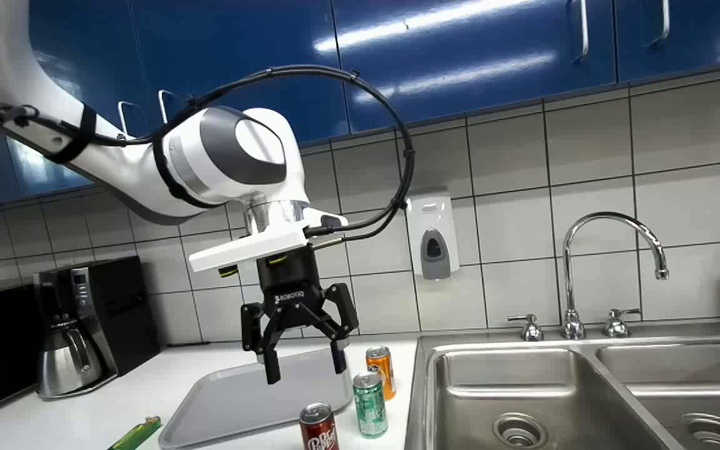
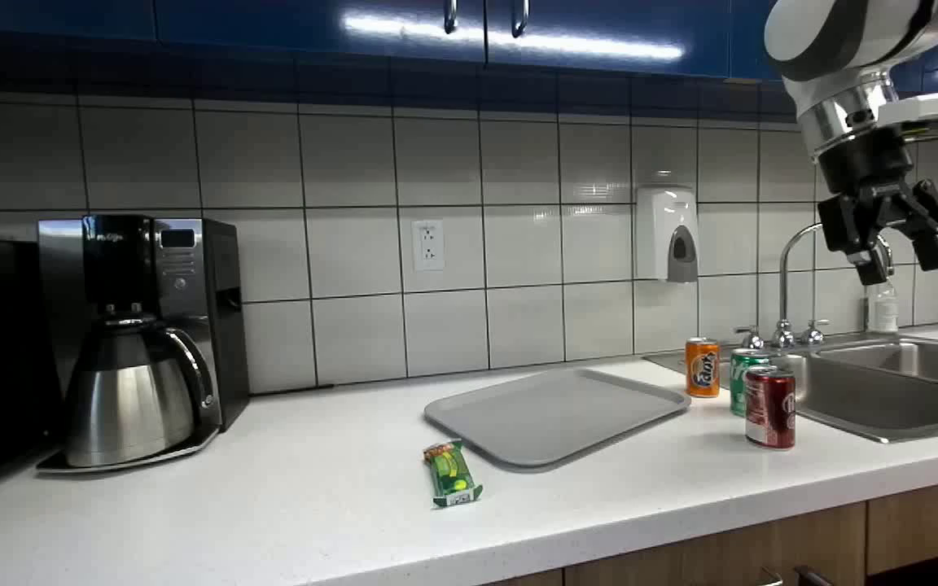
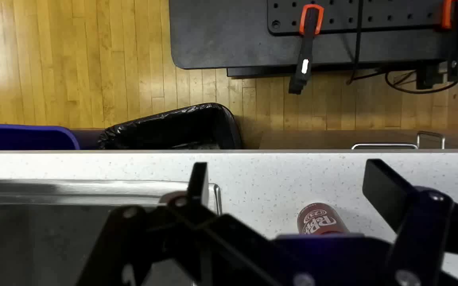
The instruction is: Put the cans on the tray
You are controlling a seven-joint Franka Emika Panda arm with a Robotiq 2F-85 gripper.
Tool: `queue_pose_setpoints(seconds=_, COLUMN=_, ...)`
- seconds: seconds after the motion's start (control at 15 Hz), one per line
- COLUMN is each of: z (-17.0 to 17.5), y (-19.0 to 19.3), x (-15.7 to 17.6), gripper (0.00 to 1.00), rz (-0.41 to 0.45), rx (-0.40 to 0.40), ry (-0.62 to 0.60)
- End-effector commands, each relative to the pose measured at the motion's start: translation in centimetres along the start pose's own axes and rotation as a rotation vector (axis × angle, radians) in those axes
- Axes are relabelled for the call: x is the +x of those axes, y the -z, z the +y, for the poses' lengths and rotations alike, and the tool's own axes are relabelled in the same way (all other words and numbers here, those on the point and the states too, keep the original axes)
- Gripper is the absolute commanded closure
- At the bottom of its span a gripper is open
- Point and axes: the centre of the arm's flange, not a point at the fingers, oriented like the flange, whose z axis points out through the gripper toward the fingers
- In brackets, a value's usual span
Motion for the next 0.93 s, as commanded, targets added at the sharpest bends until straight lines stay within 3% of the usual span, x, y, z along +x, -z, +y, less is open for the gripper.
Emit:
queue_pose_setpoints(seconds=0.0, z=0.0, y=0.0, x=0.0, gripper=0.00, rz=0.000, rx=0.000, ry=0.000)
queue_pose_setpoints(seconds=0.87, z=-0.6, y=-1.1, x=1.2, gripper=0.00, rz=-0.007, rx=0.014, ry=0.044)
